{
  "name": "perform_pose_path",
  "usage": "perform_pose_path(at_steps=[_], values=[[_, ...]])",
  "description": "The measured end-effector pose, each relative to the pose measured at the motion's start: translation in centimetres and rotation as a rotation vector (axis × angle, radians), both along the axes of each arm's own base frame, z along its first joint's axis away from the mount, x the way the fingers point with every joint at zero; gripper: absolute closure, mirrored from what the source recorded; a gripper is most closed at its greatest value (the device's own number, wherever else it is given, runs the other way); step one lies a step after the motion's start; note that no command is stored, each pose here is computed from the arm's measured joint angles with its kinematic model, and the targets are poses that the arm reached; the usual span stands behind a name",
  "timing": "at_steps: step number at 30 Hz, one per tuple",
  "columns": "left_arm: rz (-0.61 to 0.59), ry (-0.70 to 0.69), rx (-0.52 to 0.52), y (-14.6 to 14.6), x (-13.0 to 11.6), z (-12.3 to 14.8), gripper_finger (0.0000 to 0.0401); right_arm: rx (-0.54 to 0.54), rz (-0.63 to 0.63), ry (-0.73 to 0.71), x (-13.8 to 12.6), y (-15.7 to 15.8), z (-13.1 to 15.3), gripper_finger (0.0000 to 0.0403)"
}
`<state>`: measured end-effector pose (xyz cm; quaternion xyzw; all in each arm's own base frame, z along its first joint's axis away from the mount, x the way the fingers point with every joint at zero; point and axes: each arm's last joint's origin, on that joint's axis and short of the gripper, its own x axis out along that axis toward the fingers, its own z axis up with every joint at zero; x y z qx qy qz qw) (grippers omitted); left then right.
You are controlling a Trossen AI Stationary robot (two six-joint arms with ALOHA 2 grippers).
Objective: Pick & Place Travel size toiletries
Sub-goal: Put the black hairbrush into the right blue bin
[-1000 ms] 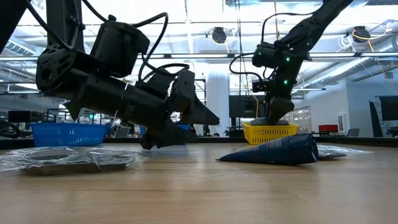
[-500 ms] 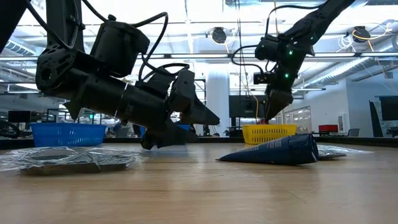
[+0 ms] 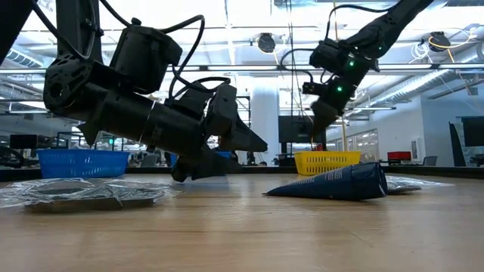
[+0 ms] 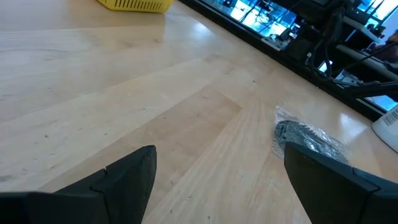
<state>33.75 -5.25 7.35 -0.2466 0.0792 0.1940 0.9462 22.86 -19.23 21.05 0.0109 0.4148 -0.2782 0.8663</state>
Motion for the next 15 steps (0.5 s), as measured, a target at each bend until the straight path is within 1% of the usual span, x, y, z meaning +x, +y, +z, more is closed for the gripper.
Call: perform_pose_path(at_steps=[3,5,10,12,15], values=[[0.000,0.000,-0.001,0.0,0.0,0.0,0.0054,0.028,0.107,-0.119,1.5,1.6,-0.2,0.0334],[0.000,0.000,-0.001,0.0,0.0,0.0,0.0054,0.025,0.177,-0.166,2.6,3.2,-0.7,0.0346],[-0.001,0.001,-0.001,0.0,0.0,0.0,0.0054,0.022,0.352,-0.216,4.3,8.3,-2.5,0.0368],[-0.003,0.001,0.001,0.0,0.0,0.0,0.0054,0.045,0.403,-0.228,4.5,10.3,-3.4,0.0373],[-0.047,0.013,0.018,-0.1,0.0,0.0,0.0054,0.097,0.462,-0.233,4.3,13.2,-4.7,0.0375]])
